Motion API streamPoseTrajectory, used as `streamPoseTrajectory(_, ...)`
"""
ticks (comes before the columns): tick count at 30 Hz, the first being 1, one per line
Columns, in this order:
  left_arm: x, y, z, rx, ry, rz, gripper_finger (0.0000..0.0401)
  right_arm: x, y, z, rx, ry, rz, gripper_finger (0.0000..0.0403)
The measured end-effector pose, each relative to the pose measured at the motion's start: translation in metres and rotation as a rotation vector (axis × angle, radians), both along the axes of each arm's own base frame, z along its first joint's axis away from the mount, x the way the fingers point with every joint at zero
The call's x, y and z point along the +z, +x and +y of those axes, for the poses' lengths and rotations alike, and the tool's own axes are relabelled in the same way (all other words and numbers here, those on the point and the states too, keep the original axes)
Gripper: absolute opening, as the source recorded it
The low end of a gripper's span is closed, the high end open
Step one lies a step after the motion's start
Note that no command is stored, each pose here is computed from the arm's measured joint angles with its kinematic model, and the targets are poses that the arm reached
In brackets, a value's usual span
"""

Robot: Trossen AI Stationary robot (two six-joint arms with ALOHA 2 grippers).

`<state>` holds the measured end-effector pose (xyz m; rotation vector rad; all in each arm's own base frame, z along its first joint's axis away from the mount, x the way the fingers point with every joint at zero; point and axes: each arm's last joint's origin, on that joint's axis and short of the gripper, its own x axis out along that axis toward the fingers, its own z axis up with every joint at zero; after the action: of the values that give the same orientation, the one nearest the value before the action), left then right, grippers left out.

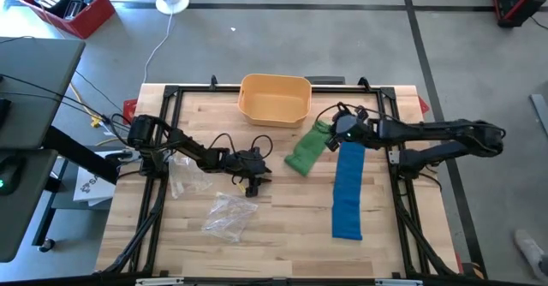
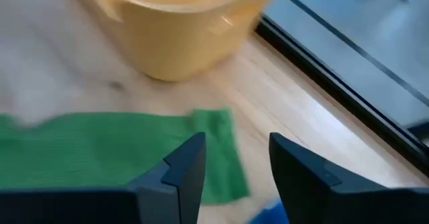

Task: Roll bandage
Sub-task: Roll the green bandage

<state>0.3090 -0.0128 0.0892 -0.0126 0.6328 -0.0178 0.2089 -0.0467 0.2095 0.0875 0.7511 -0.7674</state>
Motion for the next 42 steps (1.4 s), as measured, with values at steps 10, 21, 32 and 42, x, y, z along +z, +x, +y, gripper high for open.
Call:
streamPoseTrajectory(10, 0.003, 0.002, 0.001, 0.046, -0.017, -0.044, 0.0154, -0.015, 0.022, 0.080, 0.394, 0.101, -0.023, 0.0156)
streamPoseTrajectory(21, 0.005, 0.004, 0.001, 0.103, -0.070, -0.065, 0.0154, -0.050, 0.041, 0.133, 0.495, 0.185, -0.068, 0.0156)
streamPoseTrajectory(32, 0.007, 0.005, 0.000, 0.113, -0.070, -0.087, 0.0154, -0.061, 0.049, 0.137, 0.502, 0.195, -0.095, 0.0156)
streamPoseTrajectory(42, 0.007, 0.005, 0.000, 0.119, -0.080, -0.085, 0.0154, -0.060, 0.050, 0.140, 0.552, 0.295, -0.103, 0.0156)
